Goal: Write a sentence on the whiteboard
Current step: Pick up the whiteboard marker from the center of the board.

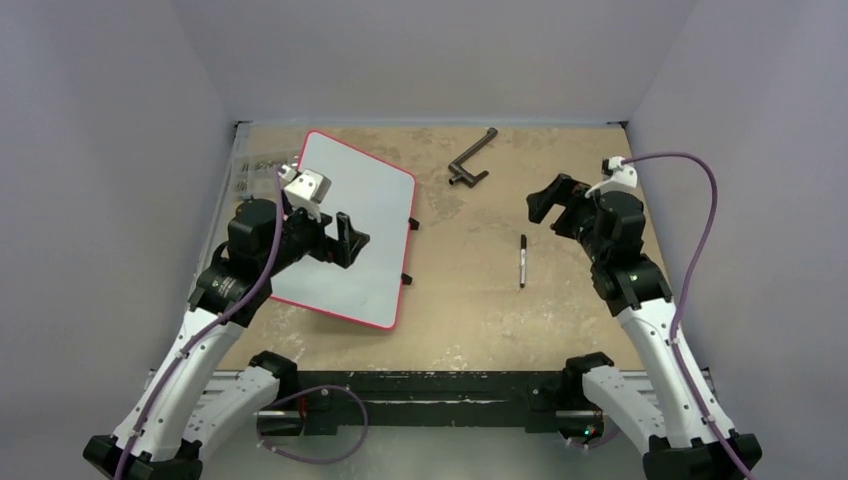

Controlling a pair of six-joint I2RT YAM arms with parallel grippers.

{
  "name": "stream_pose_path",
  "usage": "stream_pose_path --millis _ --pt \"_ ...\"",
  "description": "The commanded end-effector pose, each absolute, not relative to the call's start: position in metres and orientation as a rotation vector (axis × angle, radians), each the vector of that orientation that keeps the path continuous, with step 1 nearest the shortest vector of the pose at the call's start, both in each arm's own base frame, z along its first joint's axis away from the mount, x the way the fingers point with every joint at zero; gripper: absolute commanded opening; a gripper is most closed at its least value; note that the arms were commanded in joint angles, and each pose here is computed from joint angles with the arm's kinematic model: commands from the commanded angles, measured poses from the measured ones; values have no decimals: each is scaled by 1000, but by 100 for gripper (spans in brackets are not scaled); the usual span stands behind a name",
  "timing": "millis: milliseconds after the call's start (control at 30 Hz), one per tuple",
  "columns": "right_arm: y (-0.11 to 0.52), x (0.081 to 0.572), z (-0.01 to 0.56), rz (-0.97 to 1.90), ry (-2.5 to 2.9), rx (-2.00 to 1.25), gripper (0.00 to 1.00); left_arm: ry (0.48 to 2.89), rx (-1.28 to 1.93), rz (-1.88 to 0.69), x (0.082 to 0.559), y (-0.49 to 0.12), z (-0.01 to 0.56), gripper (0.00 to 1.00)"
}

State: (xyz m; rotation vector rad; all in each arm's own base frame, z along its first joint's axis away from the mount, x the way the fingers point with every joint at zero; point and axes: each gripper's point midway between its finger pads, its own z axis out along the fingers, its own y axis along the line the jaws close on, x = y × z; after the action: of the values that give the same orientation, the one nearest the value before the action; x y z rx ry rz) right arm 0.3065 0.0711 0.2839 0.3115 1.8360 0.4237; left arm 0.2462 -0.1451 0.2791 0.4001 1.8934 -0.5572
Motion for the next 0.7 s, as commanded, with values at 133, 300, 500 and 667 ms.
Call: stream_pose_path --millis 133,300,500,667 --pt "81 274 182 457 2166 396 99 1850 519 -635 239 -168 286 95" --pt "82 269 134 421 2306 456 93 1859 540 -647 236 -173 283 94" --pt "74 274 110 320 2376 458 85 1861 549 -651 235 -176 283 93" --pt "76 278 80 255 2480 448 73 1862 553 -651 234 -176 283 93"
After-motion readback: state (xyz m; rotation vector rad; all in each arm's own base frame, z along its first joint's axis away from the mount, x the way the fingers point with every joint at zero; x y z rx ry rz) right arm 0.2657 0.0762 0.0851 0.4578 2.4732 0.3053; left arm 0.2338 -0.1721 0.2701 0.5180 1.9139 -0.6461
